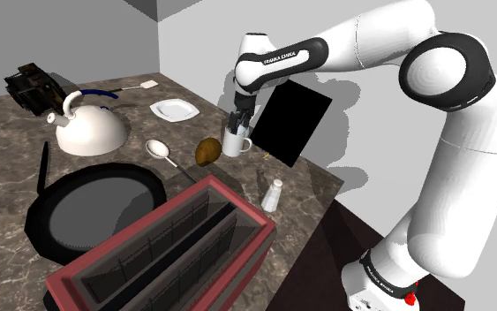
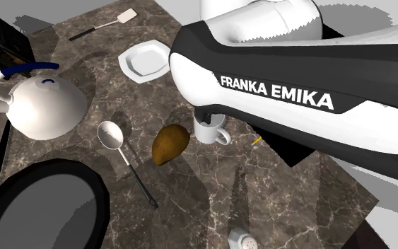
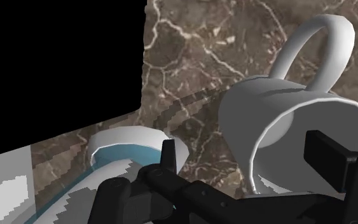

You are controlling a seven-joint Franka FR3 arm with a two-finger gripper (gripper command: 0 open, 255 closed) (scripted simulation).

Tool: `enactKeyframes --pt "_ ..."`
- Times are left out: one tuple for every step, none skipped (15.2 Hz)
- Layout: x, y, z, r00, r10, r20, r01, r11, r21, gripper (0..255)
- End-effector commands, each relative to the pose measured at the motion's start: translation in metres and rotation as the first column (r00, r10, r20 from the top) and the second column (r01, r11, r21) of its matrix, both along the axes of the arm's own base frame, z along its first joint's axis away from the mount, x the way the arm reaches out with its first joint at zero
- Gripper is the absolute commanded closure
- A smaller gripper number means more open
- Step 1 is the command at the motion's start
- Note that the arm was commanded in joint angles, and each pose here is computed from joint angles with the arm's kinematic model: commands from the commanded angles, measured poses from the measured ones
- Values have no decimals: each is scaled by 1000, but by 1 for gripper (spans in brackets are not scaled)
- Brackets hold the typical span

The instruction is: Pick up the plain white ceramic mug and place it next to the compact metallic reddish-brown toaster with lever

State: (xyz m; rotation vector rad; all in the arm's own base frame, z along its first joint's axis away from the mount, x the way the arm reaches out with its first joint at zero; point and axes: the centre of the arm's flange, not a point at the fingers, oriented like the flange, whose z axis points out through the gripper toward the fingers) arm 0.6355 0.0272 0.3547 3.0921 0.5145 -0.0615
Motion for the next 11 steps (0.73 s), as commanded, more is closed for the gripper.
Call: enactKeyframes --pt "-1 0 -4 1000 0 0 0 1000 0 0" --pt "-1 0 -4 1000 0 0 0 1000 0 0" --pt "-1 0 -4 1000 0 0 0 1000 0 0" --pt "-1 0 -4 1000 0 0 0 1000 0 0" --pt "-1 0 -4 1000 0 0 0 1000 0 0" --pt "-1 0 -4 1000 0 0 0 1000 0 0" --pt "-1 0 -4 1000 0 0 0 1000 0 0" --pt "-1 0 -4 1000 0 0 0 1000 0 255" --pt "-1 0 -4 1000 0 0 0 1000 0 255" --pt "-1 0 -4 1000 0 0 0 1000 0 255" --pt "-1 0 -4 1000 0 0 0 1000 0 255"
